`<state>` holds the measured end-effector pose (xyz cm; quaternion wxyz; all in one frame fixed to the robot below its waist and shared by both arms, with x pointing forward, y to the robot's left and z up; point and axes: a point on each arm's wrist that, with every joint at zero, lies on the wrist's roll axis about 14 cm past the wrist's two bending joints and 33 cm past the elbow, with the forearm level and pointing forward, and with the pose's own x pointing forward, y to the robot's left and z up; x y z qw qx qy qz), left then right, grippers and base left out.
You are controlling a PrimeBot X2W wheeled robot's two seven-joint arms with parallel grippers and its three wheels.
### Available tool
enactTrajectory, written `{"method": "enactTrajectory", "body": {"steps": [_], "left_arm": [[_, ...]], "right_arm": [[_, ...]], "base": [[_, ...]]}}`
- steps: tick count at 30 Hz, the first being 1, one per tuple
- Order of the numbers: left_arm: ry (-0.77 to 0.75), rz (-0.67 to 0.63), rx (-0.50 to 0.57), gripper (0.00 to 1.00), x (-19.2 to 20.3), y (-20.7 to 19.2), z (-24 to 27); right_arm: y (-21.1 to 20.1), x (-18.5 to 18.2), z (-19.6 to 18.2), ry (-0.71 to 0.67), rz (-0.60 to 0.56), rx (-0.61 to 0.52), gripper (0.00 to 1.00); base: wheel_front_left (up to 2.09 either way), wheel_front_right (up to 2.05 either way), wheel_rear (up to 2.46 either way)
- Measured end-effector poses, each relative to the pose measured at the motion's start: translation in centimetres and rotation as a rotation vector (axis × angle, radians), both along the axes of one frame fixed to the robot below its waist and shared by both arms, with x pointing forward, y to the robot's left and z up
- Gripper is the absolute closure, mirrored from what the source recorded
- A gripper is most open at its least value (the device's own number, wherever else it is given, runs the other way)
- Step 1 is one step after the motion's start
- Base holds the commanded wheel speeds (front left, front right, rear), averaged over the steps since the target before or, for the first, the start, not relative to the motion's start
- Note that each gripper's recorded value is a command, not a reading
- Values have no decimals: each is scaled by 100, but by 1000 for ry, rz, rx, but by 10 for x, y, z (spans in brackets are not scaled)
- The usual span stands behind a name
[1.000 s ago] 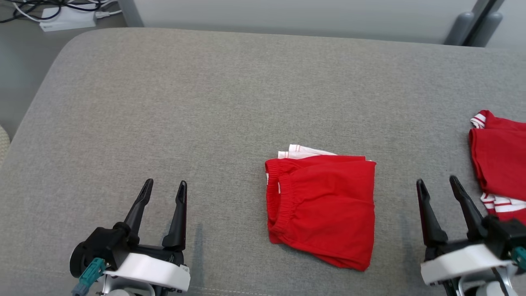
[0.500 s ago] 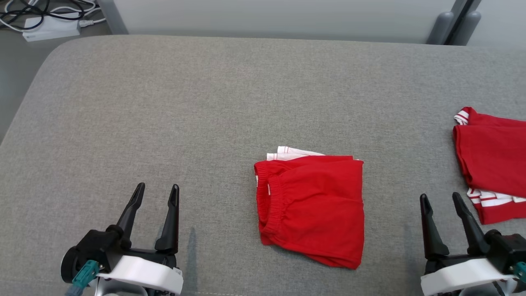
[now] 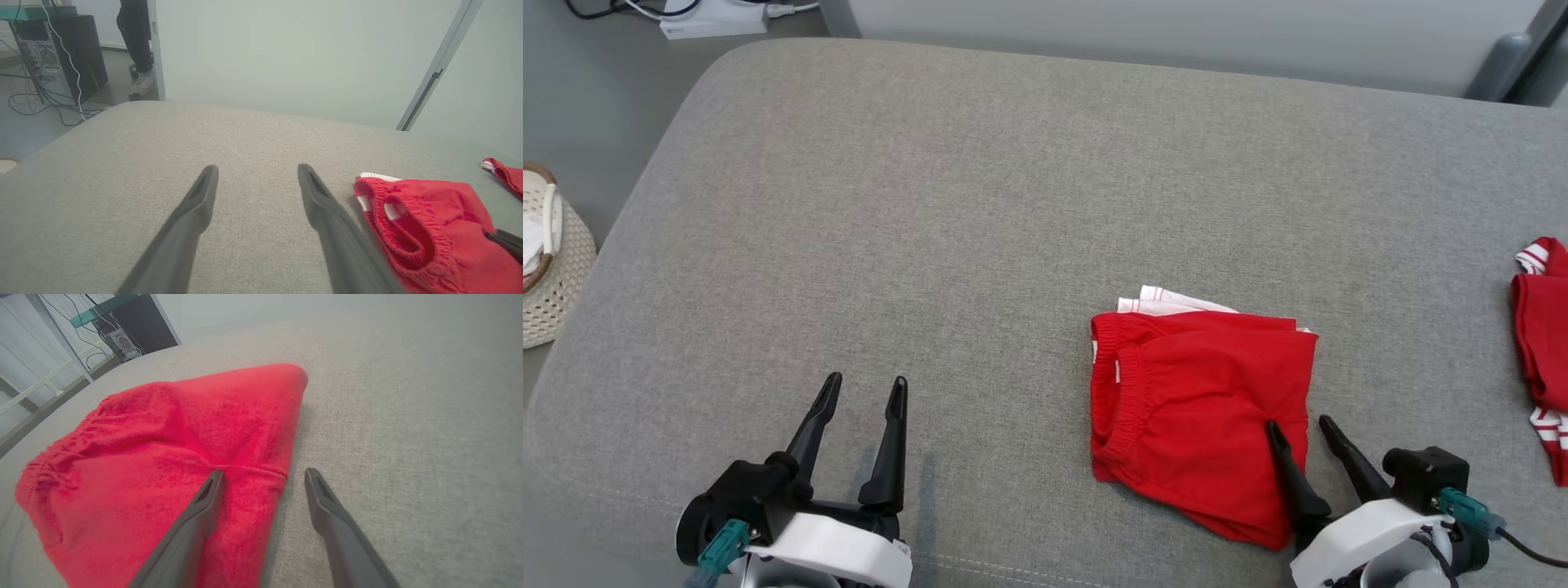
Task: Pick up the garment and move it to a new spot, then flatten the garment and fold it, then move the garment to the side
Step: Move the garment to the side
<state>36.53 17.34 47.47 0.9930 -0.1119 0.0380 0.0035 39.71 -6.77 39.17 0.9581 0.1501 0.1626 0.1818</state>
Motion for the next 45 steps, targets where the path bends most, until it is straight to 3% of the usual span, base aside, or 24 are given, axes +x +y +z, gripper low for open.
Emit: {"method": "enactTrajectory", "body": {"steps": [5, 6, 8, 18, 27, 34, 45], "left_arm": [[0, 9, 1, 0, 0, 2, -1], [0, 10, 1, 0, 0, 3, -1], [0, 9, 1, 0, 1, 2, -2], [-4, -13, 2, 0, 7, -3, -2], [-8, -120, -6, 0, 23, -34, -3], [-11, -249, -17, 0, 43, -73, -4], [-5, -426, -35, 0, 72, -128, -13]], "right_arm": [[11, -4, -9, 58, 15, 45, 0], [13, -3, -10, 68, 24, 44, 51], [15, -2, -9, 72, 27, 58, 100], [-3, 5, -4, 53, 7, 37, 100], [-77, 4, 6, -4, -133, -63, 100], [-105, -4, 18, -48, -194, -100, 100], [-156, 69, 95, -235, -232, -224, 100]], "base": [[0, 0, 0], [0, 0, 0], [0, 0, 0], [0, 0, 0], [0, 0, 0], [0, 0, 0], [0, 0, 0]]}}
